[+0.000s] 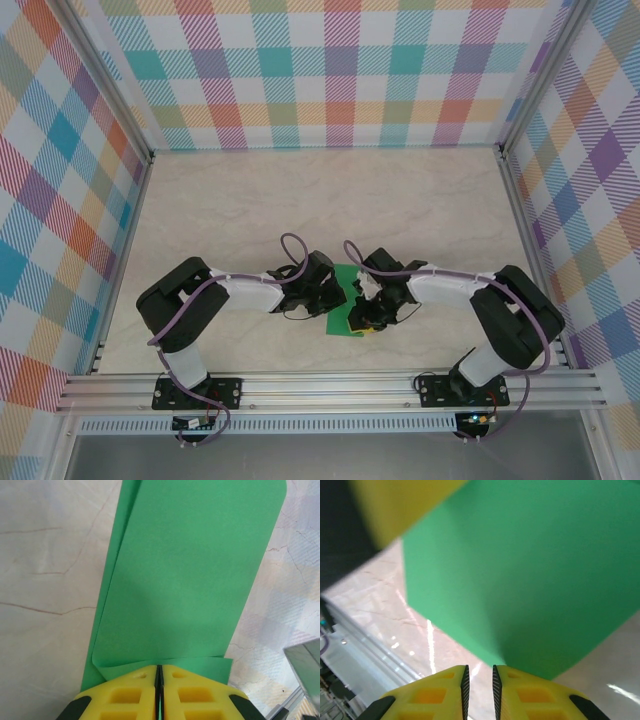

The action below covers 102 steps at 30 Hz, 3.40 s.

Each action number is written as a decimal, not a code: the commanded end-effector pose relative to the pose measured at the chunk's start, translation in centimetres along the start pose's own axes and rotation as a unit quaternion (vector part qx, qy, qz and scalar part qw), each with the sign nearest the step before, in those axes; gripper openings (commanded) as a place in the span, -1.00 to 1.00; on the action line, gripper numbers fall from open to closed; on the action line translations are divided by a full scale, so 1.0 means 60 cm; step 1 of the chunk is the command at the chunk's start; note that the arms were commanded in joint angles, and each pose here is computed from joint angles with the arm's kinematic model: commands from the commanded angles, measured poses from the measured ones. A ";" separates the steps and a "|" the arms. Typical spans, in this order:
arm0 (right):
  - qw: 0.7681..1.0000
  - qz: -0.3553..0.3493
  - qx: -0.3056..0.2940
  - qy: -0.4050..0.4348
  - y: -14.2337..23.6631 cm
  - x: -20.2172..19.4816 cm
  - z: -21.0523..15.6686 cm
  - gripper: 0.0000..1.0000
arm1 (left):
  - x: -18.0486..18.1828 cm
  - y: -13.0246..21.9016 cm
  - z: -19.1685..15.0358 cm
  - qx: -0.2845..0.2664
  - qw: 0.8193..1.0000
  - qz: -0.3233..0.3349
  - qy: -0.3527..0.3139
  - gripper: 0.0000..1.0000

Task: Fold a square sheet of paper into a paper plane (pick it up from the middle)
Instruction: Fold the triangle a second time at the center of the table.

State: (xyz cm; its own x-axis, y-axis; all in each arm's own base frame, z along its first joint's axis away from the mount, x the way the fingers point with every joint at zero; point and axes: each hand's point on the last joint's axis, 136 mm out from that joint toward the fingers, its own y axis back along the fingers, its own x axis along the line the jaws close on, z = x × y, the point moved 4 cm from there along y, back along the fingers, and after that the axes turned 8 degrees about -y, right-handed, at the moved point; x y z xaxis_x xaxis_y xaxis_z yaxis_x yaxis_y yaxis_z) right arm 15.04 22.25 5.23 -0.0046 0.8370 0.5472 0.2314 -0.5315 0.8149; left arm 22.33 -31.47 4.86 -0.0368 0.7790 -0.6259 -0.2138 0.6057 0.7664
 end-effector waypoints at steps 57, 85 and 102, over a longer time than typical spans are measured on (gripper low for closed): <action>0.997 0.026 0.003 -0.078 -0.017 -0.056 -0.009 -0.76 | 0.030 -0.007 -0.024 0.021 0.998 0.052 -0.009 -0.79; 0.997 -0.012 -0.008 -0.077 -0.022 -0.075 -0.012 -0.76 | 0.032 -0.008 -0.025 0.023 0.998 0.054 -0.010 -0.79; 0.998 0.040 -0.008 -0.048 -0.015 -0.063 -0.038 -0.68 | 0.029 -0.007 -0.024 0.023 0.998 0.052 -0.011 -0.79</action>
State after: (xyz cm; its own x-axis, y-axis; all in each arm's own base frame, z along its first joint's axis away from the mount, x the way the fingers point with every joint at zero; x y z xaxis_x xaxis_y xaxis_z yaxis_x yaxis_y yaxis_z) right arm 13.48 19.95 4.27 0.0997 0.7711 0.6289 0.1825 -0.6355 0.7502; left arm 21.97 -31.74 4.94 -0.0252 0.7863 -0.6173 -0.2012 0.6009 0.7736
